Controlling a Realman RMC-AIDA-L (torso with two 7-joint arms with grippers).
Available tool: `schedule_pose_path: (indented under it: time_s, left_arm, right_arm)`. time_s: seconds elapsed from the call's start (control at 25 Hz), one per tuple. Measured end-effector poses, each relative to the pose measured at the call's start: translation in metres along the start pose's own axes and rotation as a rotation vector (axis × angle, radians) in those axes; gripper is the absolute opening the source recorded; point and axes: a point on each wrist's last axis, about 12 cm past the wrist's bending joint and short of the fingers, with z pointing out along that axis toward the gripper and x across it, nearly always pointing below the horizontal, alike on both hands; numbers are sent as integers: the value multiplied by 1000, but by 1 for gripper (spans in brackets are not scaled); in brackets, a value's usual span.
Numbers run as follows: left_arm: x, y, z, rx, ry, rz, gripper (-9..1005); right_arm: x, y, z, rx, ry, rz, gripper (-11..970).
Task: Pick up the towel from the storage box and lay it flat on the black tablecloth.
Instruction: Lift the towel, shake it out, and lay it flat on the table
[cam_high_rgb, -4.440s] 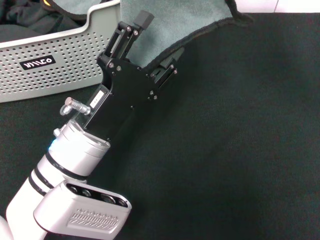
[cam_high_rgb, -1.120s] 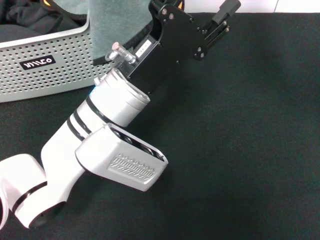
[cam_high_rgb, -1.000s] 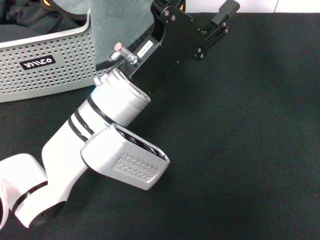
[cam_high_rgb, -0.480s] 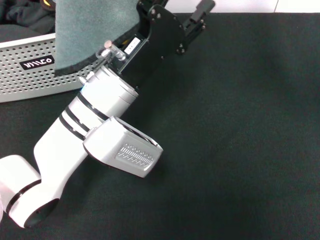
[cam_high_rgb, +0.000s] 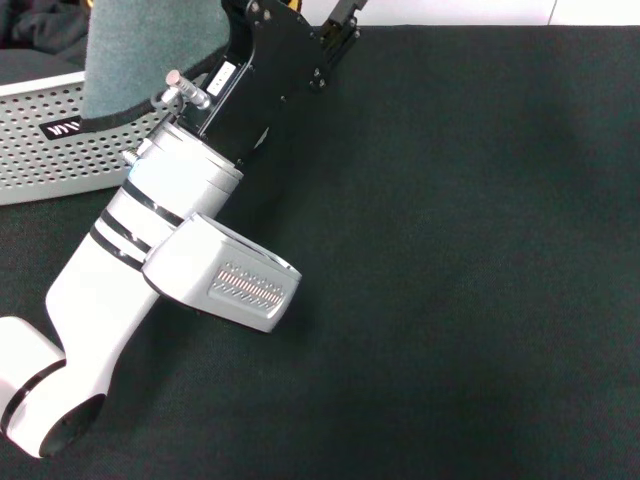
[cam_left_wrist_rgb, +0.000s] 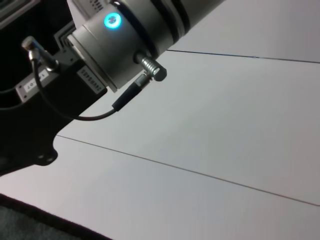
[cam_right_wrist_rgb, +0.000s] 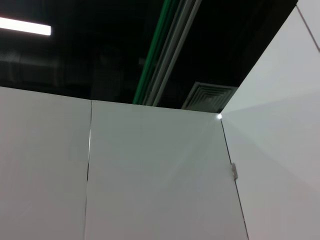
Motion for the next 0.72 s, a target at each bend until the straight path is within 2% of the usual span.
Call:
schedule_pose_path:
  time_s: [0.32, 0.72]
  left_arm:
    - [-5, 0, 2, -7, -19, 27, 709]
    - [1, 2, -12, -19, 34, 71, 704]
  right_arm:
    - [0, -5, -4, 26, -15, 15, 7]
    - [-4, -11, -17, 64, -31, 10, 7]
